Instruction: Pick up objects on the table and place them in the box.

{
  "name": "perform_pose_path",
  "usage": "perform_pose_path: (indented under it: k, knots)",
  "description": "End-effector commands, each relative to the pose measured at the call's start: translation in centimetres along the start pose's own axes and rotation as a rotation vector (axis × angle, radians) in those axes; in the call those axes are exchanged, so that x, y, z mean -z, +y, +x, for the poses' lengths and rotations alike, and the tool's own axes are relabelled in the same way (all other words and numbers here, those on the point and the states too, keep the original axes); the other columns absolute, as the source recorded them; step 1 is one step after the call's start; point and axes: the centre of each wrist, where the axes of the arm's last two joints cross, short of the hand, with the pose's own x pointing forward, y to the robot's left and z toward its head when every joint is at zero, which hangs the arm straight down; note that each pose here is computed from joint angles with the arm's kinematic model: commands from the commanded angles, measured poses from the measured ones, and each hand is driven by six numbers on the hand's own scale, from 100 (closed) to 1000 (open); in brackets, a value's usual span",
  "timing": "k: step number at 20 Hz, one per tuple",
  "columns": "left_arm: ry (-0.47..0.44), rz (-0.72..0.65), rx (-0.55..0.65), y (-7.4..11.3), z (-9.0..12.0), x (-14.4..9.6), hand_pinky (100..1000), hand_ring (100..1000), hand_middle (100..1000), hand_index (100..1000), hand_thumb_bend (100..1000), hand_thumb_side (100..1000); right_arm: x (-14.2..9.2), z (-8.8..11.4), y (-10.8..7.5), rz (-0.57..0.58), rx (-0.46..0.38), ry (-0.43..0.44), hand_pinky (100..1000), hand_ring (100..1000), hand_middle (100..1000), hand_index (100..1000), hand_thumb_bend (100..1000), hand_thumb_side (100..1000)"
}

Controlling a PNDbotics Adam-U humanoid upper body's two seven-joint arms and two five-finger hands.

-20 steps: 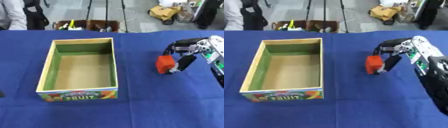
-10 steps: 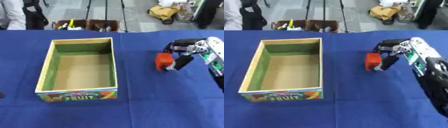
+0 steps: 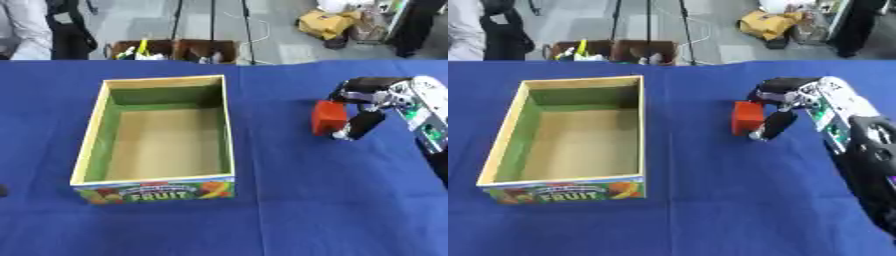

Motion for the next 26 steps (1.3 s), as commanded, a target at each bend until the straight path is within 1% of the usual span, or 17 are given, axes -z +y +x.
perform_pose_path:
  k: [1,2,3,6,8,11,15,18,21,26]
  knots:
    - [-0.028,-0.003,-0.002,0.2,0.7,0.3,296,717,559,503,100,856,-0.8,-0.5,-1.5,-0.059,-0.010,0.017,510,752,579,660,100,438]
    - [-0.028,-0.003,-0.001,0.2,0.7,0.3,296,718,559,503,100,856,-0.9,-0.4,-1.6,-0.069,-0.010,0.016,504,748,573,655,100,453]
    - [-0.027,-0.003,-0.001,0.2,0.7,0.3,296,718,559,503,100,856,-1.0,-0.4,-1.8,-0.080,-0.011,0.015,500,746,565,648,100,428]
    - [-0.026,-0.003,0.000,0.3,0.7,0.2,297,717,559,503,100,856,-1.3,-0.2,-2.4,-0.119,-0.010,0.017,475,733,533,602,100,418]
    - [-0.026,-0.002,0.001,0.3,0.7,0.2,297,717,559,503,100,858,-1.5,-0.1,-2.7,-0.148,-0.006,0.022,450,714,520,551,100,424]
    - [-0.026,-0.002,0.001,0.3,0.7,0.2,297,717,559,503,100,856,-1.8,0.1,-3.1,-0.180,0.000,0.024,439,701,500,528,100,411]
    - [-0.025,0.000,0.003,0.4,0.6,0.2,298,717,559,503,100,856,-2.4,0.5,-4.0,-0.233,0.005,0.013,432,687,467,492,100,419]
    - [-0.026,-0.001,0.004,0.4,0.6,0.3,298,717,559,503,100,856,-2.9,1.1,-5.1,-0.276,0.009,-0.008,428,673,450,477,100,417]
    - [-0.027,0.000,0.006,0.4,0.6,0.3,298,716,559,503,100,855,-3.6,1.8,-6.5,-0.320,-0.001,-0.029,422,665,439,466,100,417]
    - [-0.030,-0.002,0.008,0.4,0.7,0.3,299,716,558,502,100,854,-4.4,3.9,-8.9,-0.390,-0.034,-0.086,415,651,430,460,100,426]
